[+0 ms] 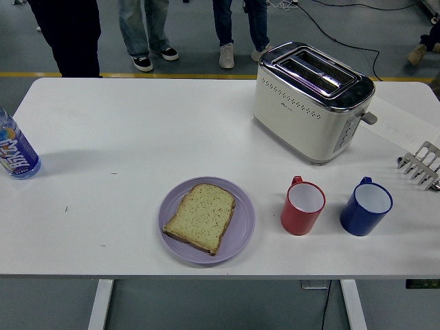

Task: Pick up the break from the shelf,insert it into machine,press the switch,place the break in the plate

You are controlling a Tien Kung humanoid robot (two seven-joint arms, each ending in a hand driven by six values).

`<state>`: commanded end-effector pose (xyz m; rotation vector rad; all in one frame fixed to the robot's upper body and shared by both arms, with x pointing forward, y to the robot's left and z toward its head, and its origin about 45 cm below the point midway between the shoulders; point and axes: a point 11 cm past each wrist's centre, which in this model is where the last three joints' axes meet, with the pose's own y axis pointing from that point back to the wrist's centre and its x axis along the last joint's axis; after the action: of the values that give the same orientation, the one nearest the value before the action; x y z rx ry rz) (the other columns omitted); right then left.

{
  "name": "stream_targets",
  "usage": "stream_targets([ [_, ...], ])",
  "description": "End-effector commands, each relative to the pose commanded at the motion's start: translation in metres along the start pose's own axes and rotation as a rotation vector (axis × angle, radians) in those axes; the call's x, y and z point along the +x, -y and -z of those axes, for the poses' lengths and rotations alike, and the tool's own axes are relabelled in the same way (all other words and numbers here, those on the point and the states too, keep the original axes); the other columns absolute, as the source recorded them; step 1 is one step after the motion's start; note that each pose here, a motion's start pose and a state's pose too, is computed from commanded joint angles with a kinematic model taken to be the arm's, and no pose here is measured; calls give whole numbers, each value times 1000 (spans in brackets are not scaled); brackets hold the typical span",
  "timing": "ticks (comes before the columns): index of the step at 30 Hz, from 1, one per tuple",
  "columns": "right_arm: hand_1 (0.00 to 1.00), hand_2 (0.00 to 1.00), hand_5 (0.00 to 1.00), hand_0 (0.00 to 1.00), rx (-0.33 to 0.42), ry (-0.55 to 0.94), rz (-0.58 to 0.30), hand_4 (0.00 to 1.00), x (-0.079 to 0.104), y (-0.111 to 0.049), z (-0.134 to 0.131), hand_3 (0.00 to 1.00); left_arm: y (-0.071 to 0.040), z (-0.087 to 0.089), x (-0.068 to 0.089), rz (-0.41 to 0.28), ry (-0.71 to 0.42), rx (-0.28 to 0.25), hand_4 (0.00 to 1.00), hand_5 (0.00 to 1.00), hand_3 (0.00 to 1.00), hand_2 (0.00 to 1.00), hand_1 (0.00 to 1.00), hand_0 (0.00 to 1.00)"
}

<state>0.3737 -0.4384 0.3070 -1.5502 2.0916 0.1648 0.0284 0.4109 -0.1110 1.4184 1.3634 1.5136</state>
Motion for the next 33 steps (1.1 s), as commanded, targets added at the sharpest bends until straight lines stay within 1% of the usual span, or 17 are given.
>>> stream_targets([
  [5,698,683,152,750,-31,14,-24,509,12,-7,-3,631,1,3,1,-2,3,6,582,998,719,589,446,337],
  [6,682,675,177,720,-42,16,-28,506,15,-9,-4,626,1,4,1,-3,4,7,579,998,718,590,447,337],
  [12,682,675,177,720,-97,27,-42,506,28,-18,-10,626,2,6,2,-5,6,13,579,998,718,590,447,337],
  [13,676,670,228,718,-111,27,-44,505,31,-20,-12,623,2,7,2,-5,8,14,577,998,717,590,447,337],
  [18,676,670,228,718,-148,33,-46,505,38,-26,-18,623,2,8,2,-5,11,15,577,998,717,590,447,337],
  [19,671,667,259,711,-152,35,-46,503,38,-27,-18,623,2,8,2,-5,10,15,576,998,717,590,448,337],
  [27,668,664,256,707,-190,34,-37,505,45,-34,-24,621,2,5,0,-2,9,11,575,998,717,591,448,338],
  [31,669,667,254,712,-198,49,-50,503,48,-39,-28,620,1,5,0,-2,9,9,577,998,717,591,448,338],
  [33,669,667,254,712,-199,76,-69,503,50,-45,-34,620,1,4,0,-1,10,8,577,998,717,591,448,338],
])
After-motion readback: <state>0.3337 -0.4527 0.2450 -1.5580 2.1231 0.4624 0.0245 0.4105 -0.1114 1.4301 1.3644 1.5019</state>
